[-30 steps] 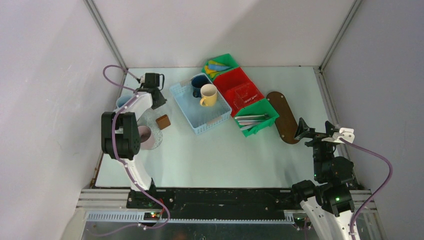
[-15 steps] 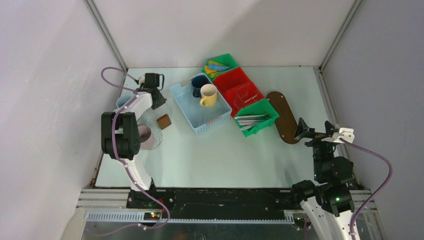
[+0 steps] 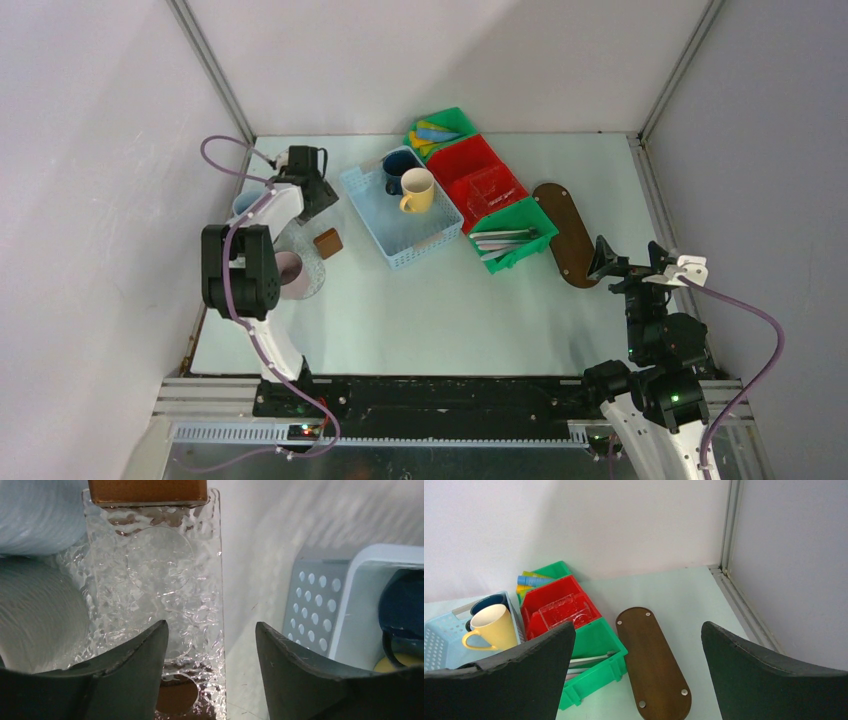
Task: Prepare toiletry sets of a toothbrush and toothpaste on the tray
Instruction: Adjust the toothpaste holder at the center of the board, then pick up the cup from the storage box.
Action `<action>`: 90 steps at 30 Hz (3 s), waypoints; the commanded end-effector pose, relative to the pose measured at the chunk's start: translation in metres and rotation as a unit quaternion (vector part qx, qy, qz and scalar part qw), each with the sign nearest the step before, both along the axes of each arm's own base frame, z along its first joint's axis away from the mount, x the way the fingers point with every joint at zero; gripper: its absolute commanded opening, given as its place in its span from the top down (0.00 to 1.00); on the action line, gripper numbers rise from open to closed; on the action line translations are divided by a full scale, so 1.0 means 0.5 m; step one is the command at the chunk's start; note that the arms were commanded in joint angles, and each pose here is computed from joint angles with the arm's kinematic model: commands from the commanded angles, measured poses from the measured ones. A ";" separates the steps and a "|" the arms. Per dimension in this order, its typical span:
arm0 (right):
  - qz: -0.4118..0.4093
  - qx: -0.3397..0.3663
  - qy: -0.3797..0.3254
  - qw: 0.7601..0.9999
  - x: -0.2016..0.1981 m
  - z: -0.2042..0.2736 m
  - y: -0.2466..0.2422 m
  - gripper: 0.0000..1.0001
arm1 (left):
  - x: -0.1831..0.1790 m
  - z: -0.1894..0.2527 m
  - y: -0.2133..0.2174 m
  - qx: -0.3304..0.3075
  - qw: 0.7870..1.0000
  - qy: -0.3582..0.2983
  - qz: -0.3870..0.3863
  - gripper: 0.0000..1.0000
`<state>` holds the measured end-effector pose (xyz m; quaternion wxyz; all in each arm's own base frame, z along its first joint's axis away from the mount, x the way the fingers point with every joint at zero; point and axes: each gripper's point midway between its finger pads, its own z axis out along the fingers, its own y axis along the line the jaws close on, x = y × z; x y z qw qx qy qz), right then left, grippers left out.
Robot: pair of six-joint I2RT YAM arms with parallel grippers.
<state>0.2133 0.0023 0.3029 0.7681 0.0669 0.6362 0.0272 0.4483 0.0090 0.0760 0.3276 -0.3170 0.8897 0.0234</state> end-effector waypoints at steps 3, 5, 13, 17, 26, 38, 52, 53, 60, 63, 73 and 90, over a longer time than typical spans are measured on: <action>0.021 -0.001 -0.013 1.000 0.007 0.019 0.017 0.01 | 0.016 0.128 -0.022 -0.016 0.997 -0.074 -0.014 0.22; 0.031 0.002 -0.009 0.999 0.011 0.020 0.025 0.01 | 0.013 0.154 -0.034 -0.017 0.996 -0.087 -0.023 0.17; 0.079 0.015 0.072 0.994 0.048 0.011 0.073 0.01 | -0.022 0.273 -0.100 -0.010 0.986 -0.142 -0.093 0.02; 0.107 0.021 0.144 0.984 0.082 -0.017 0.107 0.01 | -0.041 0.315 -0.161 0.008 0.975 -0.153 -0.158 0.00; 0.167 0.041 0.239 0.956 0.115 -0.075 0.169 0.00 | -0.005 0.325 -0.319 0.047 0.946 -0.137 -0.289 0.03; 0.166 0.042 0.274 0.946 0.117 -0.110 0.171 0.01 | 0.107 0.216 -0.422 0.002 0.946 -0.107 -0.306 0.28; 0.171 0.046 0.290 0.941 0.118 -0.125 0.177 0.01 | 0.153 0.099 -0.457 -0.026 0.954 -0.068 -0.292 0.64; 0.172 0.046 0.290 0.940 0.118 -0.126 0.178 0.01 | 0.149 0.090 -0.457 -0.026 0.954 -0.063 -0.291 0.67; 0.193 0.053 0.288 0.936 0.123 -0.123 0.197 0.01 | 0.127 0.081 -0.458 -0.032 0.952 -0.051 -0.301 0.96; 0.203 0.051 0.295 0.932 0.125 -0.126 0.205 0.01 | 0.110 0.118 -0.457 -0.034 0.949 -0.071 -0.307 1.00; 0.260 0.025 0.287 0.922 0.141 -0.082 0.266 0.00 | 0.047 0.241 -0.447 -0.003 0.937 -0.109 -0.333 1.00; 0.314 -0.011 0.319 0.894 0.223 -0.037 0.432 0.11 | -0.107 0.355 -0.497 0.080 0.901 -0.132 -0.404 1.00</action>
